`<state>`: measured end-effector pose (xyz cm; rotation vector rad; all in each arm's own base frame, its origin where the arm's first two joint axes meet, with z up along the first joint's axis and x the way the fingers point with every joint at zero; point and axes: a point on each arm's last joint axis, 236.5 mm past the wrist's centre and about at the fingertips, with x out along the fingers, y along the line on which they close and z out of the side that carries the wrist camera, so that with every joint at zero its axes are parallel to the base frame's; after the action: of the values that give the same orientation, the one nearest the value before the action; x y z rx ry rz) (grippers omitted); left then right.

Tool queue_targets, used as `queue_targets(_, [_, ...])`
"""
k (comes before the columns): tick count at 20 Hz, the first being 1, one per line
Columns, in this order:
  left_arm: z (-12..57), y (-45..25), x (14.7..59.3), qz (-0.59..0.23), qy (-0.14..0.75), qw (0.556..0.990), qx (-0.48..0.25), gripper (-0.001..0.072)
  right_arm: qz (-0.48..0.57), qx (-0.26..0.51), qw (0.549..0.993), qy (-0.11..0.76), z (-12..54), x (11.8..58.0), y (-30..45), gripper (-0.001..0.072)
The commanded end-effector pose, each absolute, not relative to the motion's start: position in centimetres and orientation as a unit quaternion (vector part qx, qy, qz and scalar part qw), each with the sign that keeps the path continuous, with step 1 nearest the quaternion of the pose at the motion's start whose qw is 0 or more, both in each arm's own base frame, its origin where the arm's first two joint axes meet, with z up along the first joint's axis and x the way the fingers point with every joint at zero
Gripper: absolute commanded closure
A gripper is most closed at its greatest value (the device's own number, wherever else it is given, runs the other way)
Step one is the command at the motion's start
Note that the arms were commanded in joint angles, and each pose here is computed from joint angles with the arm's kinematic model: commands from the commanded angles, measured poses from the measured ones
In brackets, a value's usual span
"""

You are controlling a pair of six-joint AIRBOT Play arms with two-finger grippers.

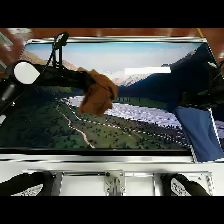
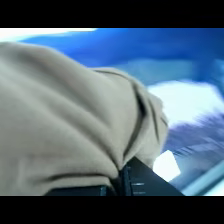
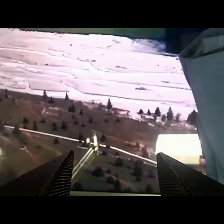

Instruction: Fold the shirts.

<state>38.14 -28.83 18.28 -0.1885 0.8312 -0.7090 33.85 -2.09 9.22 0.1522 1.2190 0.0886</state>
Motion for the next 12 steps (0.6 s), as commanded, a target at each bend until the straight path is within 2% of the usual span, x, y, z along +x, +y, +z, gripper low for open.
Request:
queue_targets(1, [19.4, -34.1, 31.5, -0.397, 0.399, 0.824, -0.067, 0.0669, 0.056, 0.062, 0.833, 0.547, 12.3, 31.9, -1.1, 0.0071])
queue_targets(5, [8.8, -36.2, 29.2, -0.363, 0.511, 0.778, -0.048, 0.0668, 0.085, 0.078, 0.824, 0.555, 13.1, 29.9, 0.8, 0.0071])
queue_targets(6, [6.6, -36.6, 29.1, -0.349, 0.533, 0.768, -0.060, 0.0647, 0.094, 0.090, 0.821, 0.555, 12.5, 30.0, 1.4, 0.0071])
queue_targets(7, [5.0, -37.1, 29.1, -0.345, 0.550, 0.758, -0.069, 0.0436, 0.100, 0.100, 0.817, 0.558, 11.7, 30.1, 1.8, 0.0071])
queue_targets(8, [3.9, -37.1, 29.4, -0.338, 0.561, 0.752, -0.075, 0.0127, 0.104, 0.111, 0.810, 0.566, 10.5, 30.0, 2.2, 0.0071])
queue_targets(9, [3.4, -36.5, 29.9, -0.329, 0.568, 0.750, -0.076, 0.0027, 0.109, 0.118, 0.804, 0.572, 9.3, 30.0, 2.5, 0.0070])
queue_targets(10, [3.1, -35.0, 30.5, -0.316, 0.578, 0.749, -0.075, 0.0028, 0.114, 0.121, 0.799, 0.578, 8.2, 30.0, 2.7, 0.0035])
queue_targets(12, [3.1, -30.5, 31.0, -0.291, 0.613, 0.731, -0.067, 0.0028, 0.120, 0.126, 0.786, 0.593, 6.3, 30.1, 2.7, 0.0035])
